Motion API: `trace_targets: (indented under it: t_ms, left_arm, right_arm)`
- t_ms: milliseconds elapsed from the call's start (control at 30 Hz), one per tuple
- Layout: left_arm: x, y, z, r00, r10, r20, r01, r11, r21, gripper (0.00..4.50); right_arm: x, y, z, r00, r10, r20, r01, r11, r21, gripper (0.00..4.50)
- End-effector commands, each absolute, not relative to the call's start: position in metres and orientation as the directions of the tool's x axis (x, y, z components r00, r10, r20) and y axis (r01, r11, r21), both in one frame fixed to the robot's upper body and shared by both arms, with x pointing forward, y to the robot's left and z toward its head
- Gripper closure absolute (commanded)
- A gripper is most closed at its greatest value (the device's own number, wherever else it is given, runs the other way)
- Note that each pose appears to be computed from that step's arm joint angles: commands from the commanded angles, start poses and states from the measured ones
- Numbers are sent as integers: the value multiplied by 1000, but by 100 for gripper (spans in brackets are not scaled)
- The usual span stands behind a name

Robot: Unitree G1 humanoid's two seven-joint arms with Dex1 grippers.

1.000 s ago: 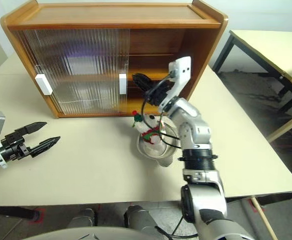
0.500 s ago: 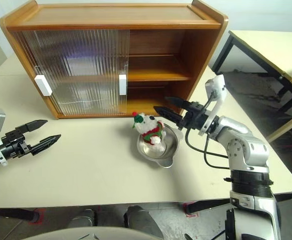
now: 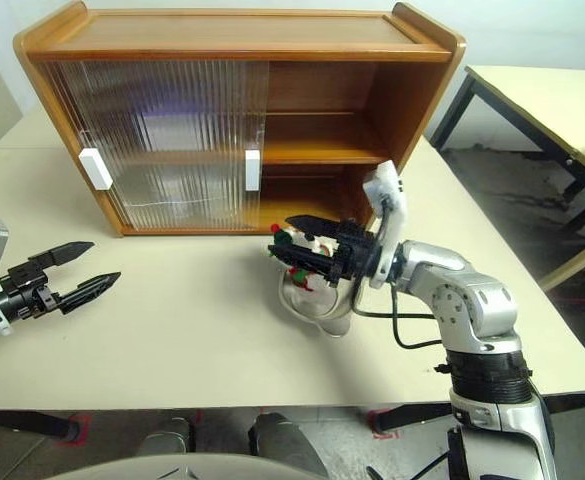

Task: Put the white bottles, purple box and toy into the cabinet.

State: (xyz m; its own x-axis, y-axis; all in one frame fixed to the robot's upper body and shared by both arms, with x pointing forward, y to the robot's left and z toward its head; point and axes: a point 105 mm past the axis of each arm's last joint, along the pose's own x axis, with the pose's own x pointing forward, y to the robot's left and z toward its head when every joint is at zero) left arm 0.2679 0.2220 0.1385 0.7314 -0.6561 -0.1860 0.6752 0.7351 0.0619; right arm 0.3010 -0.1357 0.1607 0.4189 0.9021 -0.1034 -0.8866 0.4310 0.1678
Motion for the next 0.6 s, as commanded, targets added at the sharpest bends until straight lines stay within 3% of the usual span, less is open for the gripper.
trace_targets:
  t_ms: [33, 200, 600]
  left_arm:
    - [269, 221, 144, 736, -653, -179, 672, 736, 78, 0]
    - [272, 216, 150, 731, -665, -155, 680, 729, 81, 0]
    - [273, 215, 152, 720, -680, -142, 693, 717, 81, 0]
  right_arm:
    - [308, -131, 144, 462, 867, -184, -865, 487, 122, 5]
    - [313, -123, 141, 502, 848, -170, -848, 521, 96, 5]
    - [325, -127, 124, 519, 791, -324, -845, 532, -54, 5]
